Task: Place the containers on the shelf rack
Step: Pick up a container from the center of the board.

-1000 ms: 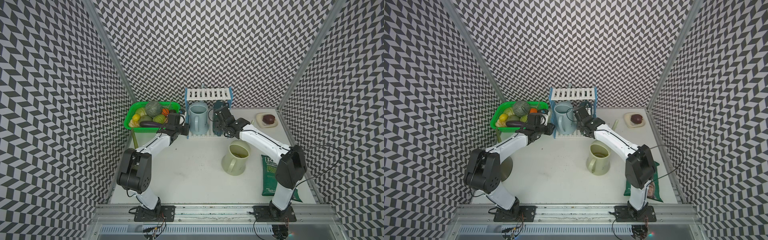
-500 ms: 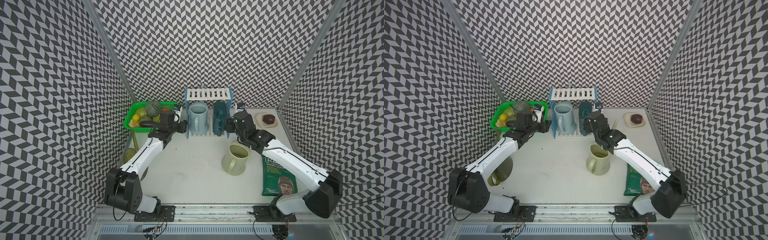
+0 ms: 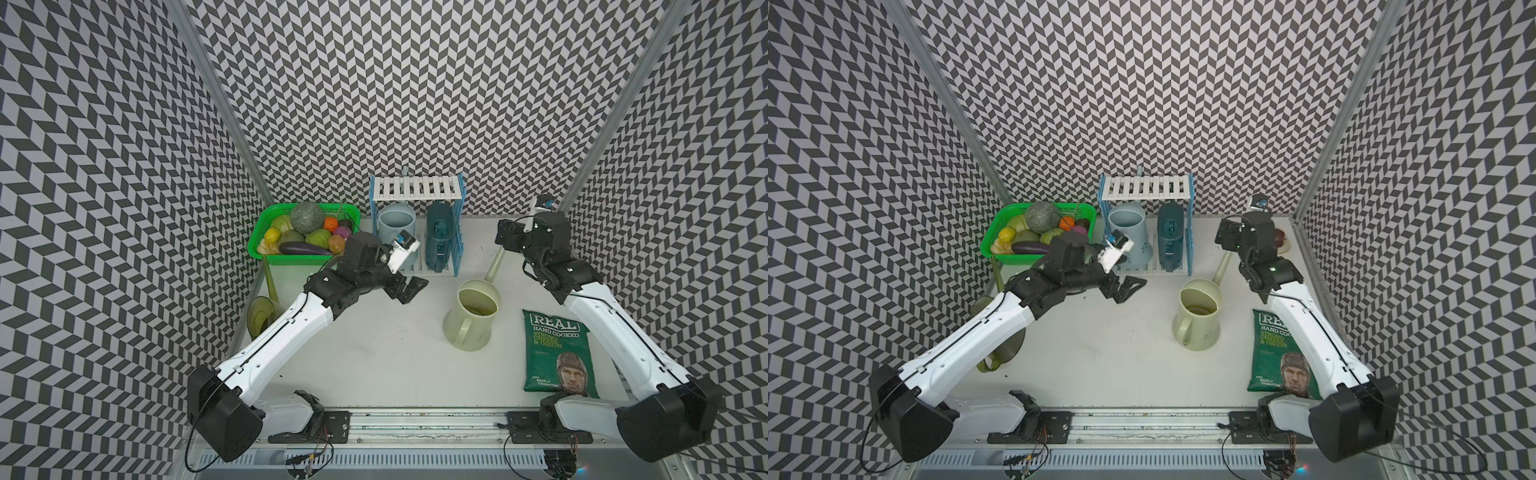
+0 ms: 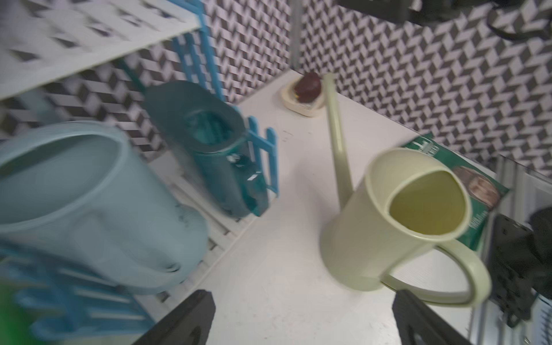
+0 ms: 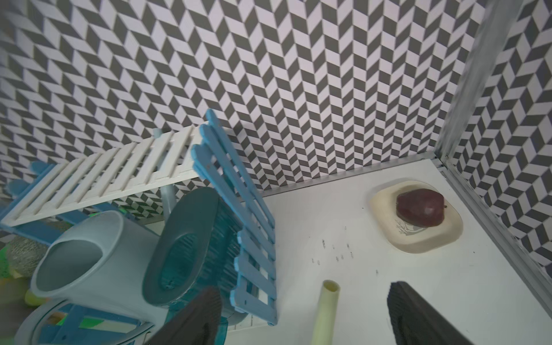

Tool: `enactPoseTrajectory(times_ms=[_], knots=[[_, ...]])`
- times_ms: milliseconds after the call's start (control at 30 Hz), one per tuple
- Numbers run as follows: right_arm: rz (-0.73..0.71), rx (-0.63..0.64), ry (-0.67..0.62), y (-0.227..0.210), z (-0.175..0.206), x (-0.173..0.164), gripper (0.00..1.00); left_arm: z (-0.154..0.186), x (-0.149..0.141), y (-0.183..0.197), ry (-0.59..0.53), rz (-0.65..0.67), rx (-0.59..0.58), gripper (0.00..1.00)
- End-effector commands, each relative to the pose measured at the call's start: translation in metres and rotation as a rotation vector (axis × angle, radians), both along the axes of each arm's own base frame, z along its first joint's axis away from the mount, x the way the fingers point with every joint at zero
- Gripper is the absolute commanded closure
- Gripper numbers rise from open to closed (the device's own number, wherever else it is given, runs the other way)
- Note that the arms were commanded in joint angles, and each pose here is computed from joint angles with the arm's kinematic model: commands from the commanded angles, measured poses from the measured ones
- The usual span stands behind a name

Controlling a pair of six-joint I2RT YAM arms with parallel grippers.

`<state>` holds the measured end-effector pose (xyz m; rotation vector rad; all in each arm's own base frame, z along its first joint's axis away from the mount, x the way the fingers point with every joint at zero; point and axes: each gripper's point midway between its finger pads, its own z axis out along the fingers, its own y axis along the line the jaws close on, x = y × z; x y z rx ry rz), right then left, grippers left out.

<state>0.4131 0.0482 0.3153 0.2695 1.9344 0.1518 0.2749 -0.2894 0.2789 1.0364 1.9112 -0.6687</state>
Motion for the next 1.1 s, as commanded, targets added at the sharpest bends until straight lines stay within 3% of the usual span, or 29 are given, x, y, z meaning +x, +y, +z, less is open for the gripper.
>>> enactPoseTrajectory(times_ms=[0,267,467,633,833,1067], knots=[[0.025,0.036,-0.026,-0.015,0.006,-0.004,0.09,-0.013,-0.033,-0.023,0.03,-0.113,0.052,0.0],[0.003,0.041,-0.013,-0.029,-0.005,-0.009,0.08,-0.014,-0.08,-0.056,0.068,-0.252,0.071,0.0],[-0.009,0.042,-0.019,-0.033,-0.005,-0.011,0.08,-0.034,-0.101,-0.081,0.069,-0.263,0.127,0.0],[-0.015,0.047,-0.04,-0.035,0.001,-0.019,0.08,-0.053,-0.096,-0.095,0.05,-0.22,0.159,0.0],[-0.026,0.046,-0.057,-0.038,0.004,-0.031,0.09,-0.074,-0.074,-0.101,-0.017,-0.13,0.219,0.08],[-0.019,0.05,-0.059,-0.037,0.002,-0.039,0.09,-0.072,-0.043,-0.093,-0.037,-0.06,0.212,0.14]])
